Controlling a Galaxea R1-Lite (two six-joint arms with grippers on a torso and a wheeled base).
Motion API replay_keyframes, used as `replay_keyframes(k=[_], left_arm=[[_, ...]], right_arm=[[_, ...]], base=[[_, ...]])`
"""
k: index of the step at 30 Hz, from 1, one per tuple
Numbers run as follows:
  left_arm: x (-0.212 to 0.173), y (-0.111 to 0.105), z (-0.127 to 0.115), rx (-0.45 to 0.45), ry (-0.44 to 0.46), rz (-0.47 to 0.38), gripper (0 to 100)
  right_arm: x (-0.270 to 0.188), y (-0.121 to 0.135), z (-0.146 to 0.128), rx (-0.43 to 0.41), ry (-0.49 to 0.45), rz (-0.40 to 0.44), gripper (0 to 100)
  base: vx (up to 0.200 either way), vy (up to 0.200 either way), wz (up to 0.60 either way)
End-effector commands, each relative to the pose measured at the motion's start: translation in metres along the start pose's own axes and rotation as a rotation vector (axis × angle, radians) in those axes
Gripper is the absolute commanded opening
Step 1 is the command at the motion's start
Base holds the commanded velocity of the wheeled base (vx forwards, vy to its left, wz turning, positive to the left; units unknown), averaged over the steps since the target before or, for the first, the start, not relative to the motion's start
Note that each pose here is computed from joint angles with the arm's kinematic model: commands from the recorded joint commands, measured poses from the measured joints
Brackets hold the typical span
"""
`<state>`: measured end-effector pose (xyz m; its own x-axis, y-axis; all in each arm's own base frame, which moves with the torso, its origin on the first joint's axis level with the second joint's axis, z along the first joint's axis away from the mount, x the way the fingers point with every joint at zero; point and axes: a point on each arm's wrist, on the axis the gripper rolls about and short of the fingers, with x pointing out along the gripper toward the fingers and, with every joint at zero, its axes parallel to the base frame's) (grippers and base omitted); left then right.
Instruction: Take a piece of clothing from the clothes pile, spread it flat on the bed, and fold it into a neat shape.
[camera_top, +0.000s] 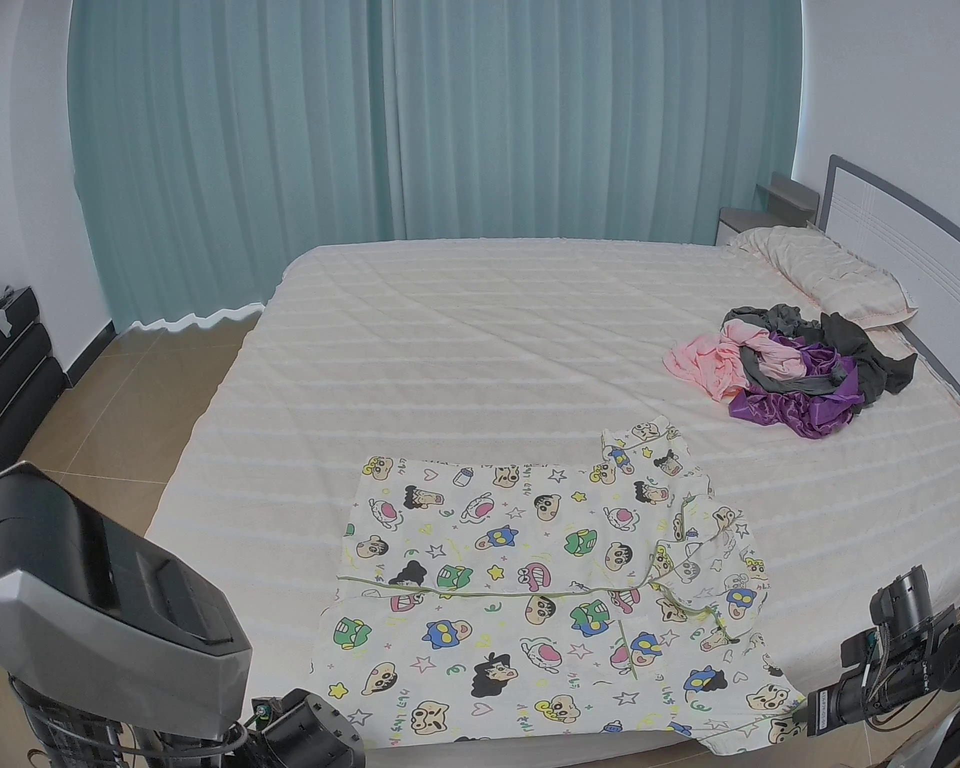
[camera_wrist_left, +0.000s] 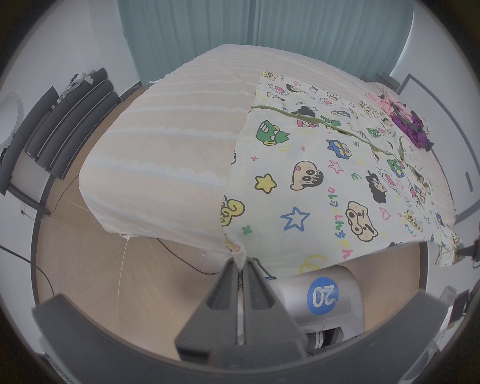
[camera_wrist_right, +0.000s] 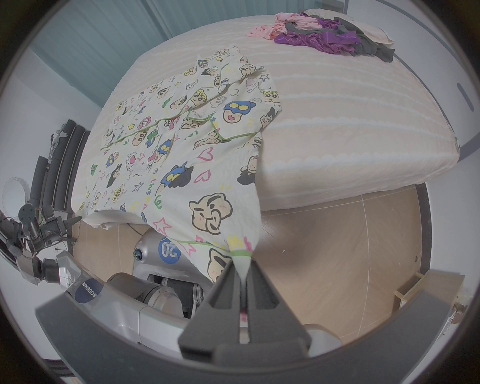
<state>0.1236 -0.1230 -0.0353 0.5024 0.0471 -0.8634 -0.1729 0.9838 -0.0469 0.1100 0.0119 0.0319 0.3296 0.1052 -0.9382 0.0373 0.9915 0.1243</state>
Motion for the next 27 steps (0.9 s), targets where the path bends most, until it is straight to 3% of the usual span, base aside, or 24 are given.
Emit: replay_keyframes(k=[1,8,11,15,17,22,27], left_arm=[[-0.005,0.002,-0.004,0.019,0.006,-0.005,0],[-0.011,-0.005,0.009,-0.031,-0.047,-0.069,0],[-0.015,-0.015,0.032,-0.093,-0.111,-0.117,0],[-0.012,-0.021,0.066,-0.152,-0.146,-0.099,0],[-0.009,-0.025,0.086,-0.187,-0.127,-0.073,0],[-0.007,-0.033,0.111,-0.214,-0.022,-0.105,0],[0.004,-0.035,0.133,-0.253,0.040,-0.085,0]], right_arm=[[-0.002,-0.001,-0.006,-0.003,0.008,0.000,0],[-0.005,0.001,0.003,-0.004,-0.043,0.010,0],[-0.012,0.003,0.018,0.006,-0.128,0.026,0],[-0.016,0.005,0.031,0.002,-0.174,0.036,0],[-0.015,0.006,0.038,0.002,-0.175,0.038,0],[-0.007,0.007,0.051,0.005,-0.156,0.036,0],[0.006,0.009,0.068,0.035,-0.130,0.032,0]], base=[[0.000,0.000,0.00],[0.000,0.000,0.00],[0.000,0.000,0.00],[0.000,0.000,0.00],[0.000,0.000,0.00],[0.000,0.000,0.00],[0.000,0.000,0.00]])
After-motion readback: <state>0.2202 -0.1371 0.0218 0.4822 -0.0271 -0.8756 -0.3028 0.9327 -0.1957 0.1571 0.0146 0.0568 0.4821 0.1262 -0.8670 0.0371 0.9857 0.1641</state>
